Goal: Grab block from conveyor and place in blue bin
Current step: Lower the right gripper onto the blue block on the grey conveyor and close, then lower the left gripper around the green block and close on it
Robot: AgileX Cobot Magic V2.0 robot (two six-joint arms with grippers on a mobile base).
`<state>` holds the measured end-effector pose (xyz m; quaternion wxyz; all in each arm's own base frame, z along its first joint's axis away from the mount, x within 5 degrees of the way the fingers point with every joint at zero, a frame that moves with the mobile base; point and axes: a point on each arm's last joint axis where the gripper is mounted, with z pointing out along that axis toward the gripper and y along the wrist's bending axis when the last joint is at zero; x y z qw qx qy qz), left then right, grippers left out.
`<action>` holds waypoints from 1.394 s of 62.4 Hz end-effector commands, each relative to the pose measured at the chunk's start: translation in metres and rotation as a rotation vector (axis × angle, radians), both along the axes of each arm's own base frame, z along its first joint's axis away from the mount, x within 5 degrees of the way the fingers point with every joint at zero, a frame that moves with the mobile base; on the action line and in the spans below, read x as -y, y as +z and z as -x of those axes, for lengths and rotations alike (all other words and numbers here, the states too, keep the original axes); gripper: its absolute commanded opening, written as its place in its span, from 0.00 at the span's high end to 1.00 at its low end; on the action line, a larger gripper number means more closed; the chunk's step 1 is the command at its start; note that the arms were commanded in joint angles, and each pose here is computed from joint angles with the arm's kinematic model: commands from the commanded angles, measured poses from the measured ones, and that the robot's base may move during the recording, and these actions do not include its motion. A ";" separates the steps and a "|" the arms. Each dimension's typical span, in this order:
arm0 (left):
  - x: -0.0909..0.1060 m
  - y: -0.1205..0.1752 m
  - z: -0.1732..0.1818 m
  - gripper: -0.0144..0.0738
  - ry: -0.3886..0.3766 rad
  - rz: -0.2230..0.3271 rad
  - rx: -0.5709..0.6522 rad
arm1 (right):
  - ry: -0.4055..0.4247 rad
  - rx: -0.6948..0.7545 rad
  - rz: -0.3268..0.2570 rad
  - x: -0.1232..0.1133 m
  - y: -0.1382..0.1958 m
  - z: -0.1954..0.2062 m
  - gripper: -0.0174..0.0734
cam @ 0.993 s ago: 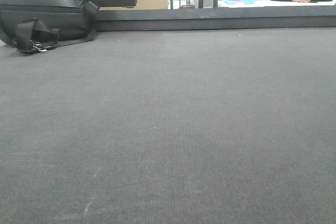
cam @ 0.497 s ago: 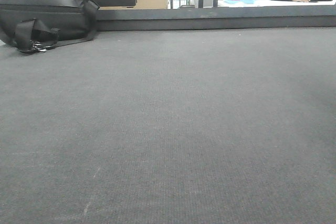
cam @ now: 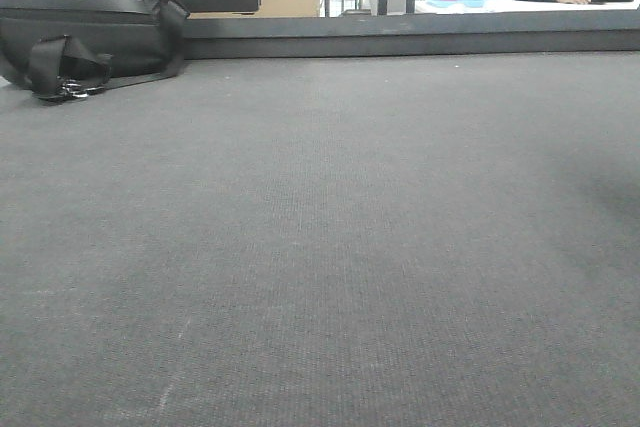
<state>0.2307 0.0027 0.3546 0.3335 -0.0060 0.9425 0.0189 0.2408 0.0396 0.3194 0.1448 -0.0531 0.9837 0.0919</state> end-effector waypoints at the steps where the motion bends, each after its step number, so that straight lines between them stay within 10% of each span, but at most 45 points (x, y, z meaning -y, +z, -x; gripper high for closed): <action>1: 0.000 0.001 -0.002 0.96 0.002 0.005 0.006 | -0.005 -0.048 0.040 0.002 -0.016 -0.009 0.97; 22: 0.000 0.000 -0.003 0.96 0.002 0.005 0.001 | -0.050 -0.123 0.079 0.006 -0.061 -0.014 0.40; 61: 0.001 -0.003 0.001 0.96 0.019 0.032 -0.055 | -0.063 -0.150 0.102 0.007 -0.118 -0.021 0.44; 76: -0.011 -0.009 0.003 0.96 0.127 0.066 -0.205 | -0.055 -0.193 0.108 0.007 -0.115 -0.016 0.99; 87: -0.027 -0.023 -0.015 0.96 0.006 -0.029 -0.349 | -0.055 -0.152 0.102 0.007 -0.100 -0.014 0.99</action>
